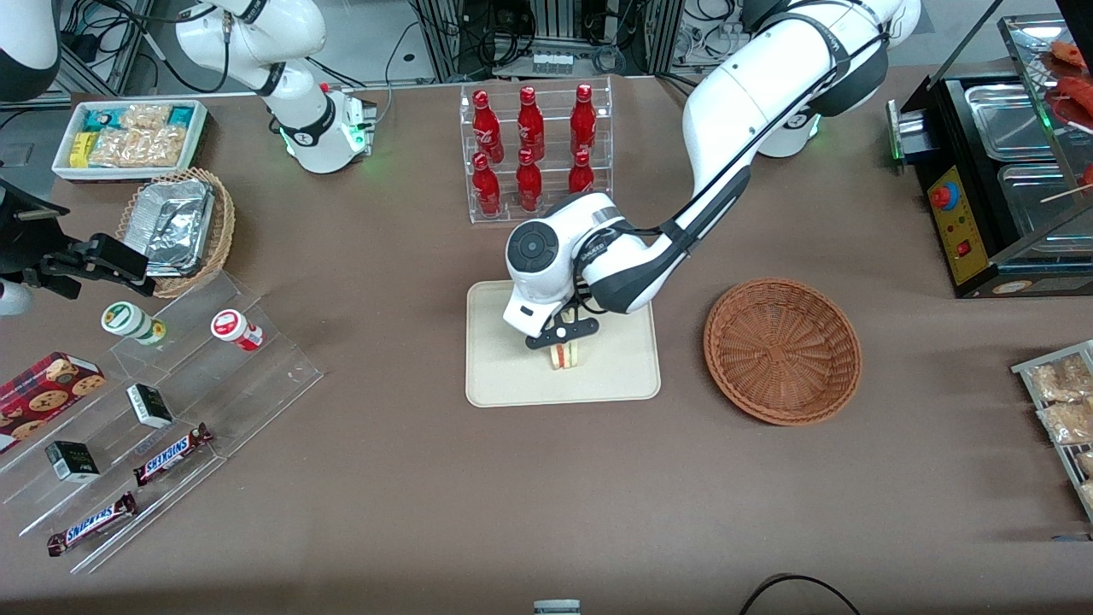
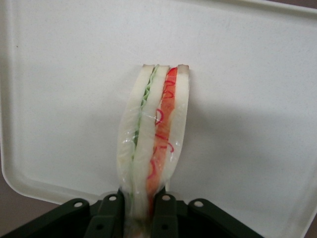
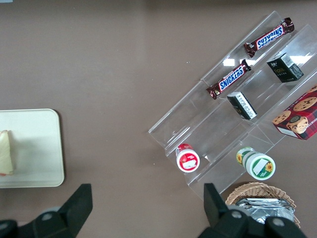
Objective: Place sandwich from basket to tray
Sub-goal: 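Lower the sandwich onto the tray and open the left gripper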
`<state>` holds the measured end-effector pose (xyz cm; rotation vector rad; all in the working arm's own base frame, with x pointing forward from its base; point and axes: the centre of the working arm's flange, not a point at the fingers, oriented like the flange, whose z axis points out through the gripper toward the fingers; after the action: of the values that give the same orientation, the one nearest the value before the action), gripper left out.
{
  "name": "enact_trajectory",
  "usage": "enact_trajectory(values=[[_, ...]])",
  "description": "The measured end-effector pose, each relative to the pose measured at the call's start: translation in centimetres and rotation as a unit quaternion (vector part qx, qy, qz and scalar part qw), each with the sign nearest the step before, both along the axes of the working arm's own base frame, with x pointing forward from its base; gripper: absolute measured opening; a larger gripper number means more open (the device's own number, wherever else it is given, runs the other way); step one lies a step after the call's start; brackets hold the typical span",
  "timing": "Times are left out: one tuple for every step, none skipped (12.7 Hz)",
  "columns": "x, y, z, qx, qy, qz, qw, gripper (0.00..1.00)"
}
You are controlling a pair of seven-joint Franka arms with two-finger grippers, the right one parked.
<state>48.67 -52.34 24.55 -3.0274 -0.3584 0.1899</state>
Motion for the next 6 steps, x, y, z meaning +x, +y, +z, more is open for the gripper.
enact_trajectory(values=[[0.0,0.0,0.0,0.0,0.0,0.0,1.0,0.43],[0.1,0.0,0.0,0.0,-0.001,0.0,1.0,0.54],[0.2,0.0,0.2,-0.001,-0.002,0.001,1.0,0.65],[0.4,-0.1,0.7,-0.005,-0.007,0.001,1.0,0.74],[0.8,-0.2,2.1,-0.01,-0.018,0.002,0.9998,0.85],[1.3,0.0,4.0,-0.01,-0.028,-0.001,0.9996,0.96]])
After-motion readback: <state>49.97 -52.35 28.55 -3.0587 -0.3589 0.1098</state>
